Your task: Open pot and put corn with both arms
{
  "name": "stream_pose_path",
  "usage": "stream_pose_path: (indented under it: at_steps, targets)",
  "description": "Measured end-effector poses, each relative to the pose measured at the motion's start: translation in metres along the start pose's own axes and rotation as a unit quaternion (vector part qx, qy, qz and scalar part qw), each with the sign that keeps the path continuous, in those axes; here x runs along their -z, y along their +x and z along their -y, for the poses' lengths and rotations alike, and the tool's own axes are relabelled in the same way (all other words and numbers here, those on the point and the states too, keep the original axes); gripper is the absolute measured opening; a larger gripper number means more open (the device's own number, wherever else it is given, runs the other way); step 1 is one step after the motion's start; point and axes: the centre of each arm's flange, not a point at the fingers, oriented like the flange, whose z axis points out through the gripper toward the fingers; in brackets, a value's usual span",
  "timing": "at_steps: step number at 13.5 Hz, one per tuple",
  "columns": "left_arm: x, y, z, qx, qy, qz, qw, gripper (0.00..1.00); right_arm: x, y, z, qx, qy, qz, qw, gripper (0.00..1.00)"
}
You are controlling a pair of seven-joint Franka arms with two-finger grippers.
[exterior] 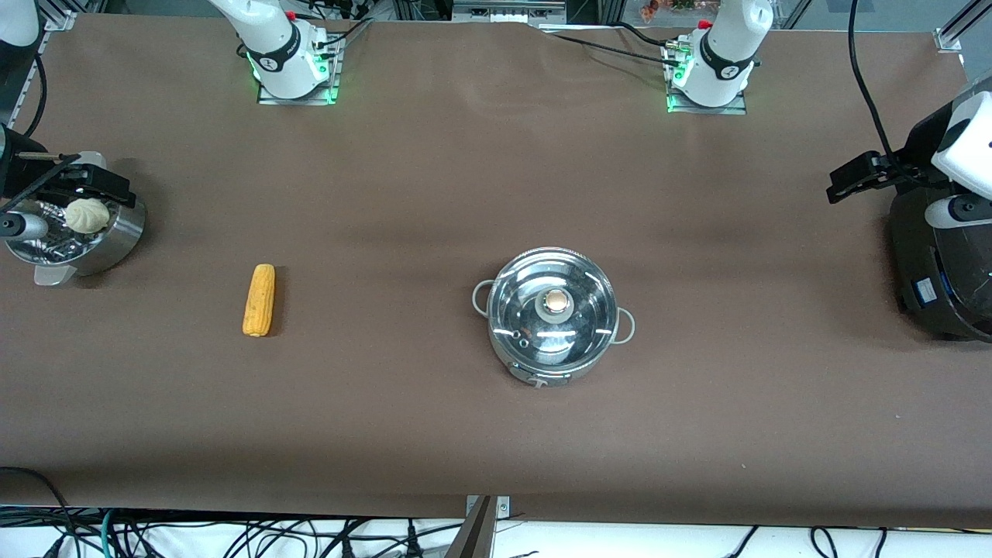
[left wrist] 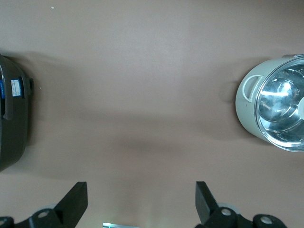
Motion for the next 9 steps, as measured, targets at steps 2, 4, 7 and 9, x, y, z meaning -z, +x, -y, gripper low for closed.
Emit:
stream_pose_path:
  at_steps: [2, 4, 7, 9]
  targets:
    - [0.0, 0.0001, 0.0001, 0.0, 0.0, 0.0, 1.0, 1.0, 0.0004, 0.0, -0.0007, -0.001, 0.0, 0.0, 1.0, 1.0]
    - [0.0001, 0.0002, 0.0001, 0.0, 0.0, -0.001, 1.0, 1.0, 0.0014, 0.0009, -0.0023, -0.002, 0.0, -0.005, 1.0, 1.0]
    - [0.0004, 0.0006, 0.0001, 0.0, -0.001, -0.002, 1.0, 1.0, 0.0022, 0.0036, -0.0054, -0.005, 0.0, -0.015, 1.0, 1.0]
    - [0.0006, 0.0008, 0.0001, 0.0, -0.001, -0.003, 1.0, 1.0, -0.0004, 0.0059, -0.0055, -0.005, 0.0, -0.015, 1.0, 1.0]
